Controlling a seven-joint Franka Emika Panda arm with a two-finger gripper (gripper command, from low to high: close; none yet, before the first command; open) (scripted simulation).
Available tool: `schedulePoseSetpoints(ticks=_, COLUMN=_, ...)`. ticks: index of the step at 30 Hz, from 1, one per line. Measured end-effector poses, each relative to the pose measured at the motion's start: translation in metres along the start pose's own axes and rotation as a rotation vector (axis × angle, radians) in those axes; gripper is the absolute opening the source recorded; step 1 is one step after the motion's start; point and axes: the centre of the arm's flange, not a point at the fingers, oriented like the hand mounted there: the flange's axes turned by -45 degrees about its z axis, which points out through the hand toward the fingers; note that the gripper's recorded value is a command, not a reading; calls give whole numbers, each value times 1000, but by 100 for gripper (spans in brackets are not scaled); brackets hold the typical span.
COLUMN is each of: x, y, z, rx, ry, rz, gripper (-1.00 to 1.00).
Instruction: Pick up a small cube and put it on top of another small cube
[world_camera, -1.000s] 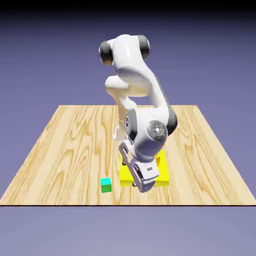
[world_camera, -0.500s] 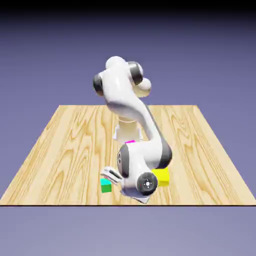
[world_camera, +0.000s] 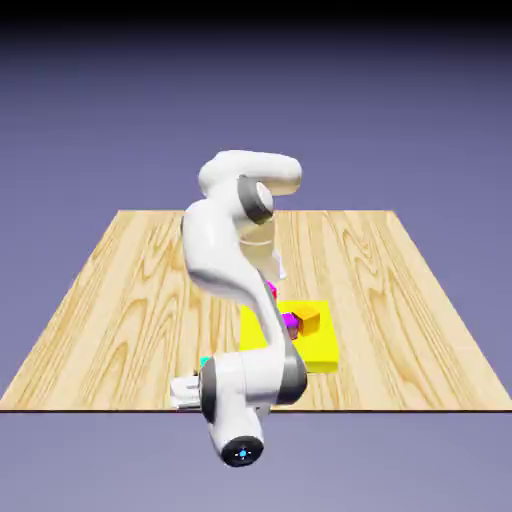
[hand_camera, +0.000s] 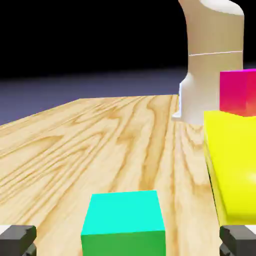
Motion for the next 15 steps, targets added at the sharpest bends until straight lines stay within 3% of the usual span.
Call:
schedulePoseSetpoints(ticks=9, x=-19, y=0, z=53, rx=0, ry=0, rz=0, gripper=0)
schedulePoseSetpoints(ticks=10, x=-20, y=0, z=54, rx=0, ry=0, rz=0, gripper=-100)
schedulePoseSetpoints(ticks=15, x=-15, y=-2, z=34, rx=3, ry=0, rz=0, gripper=-100)
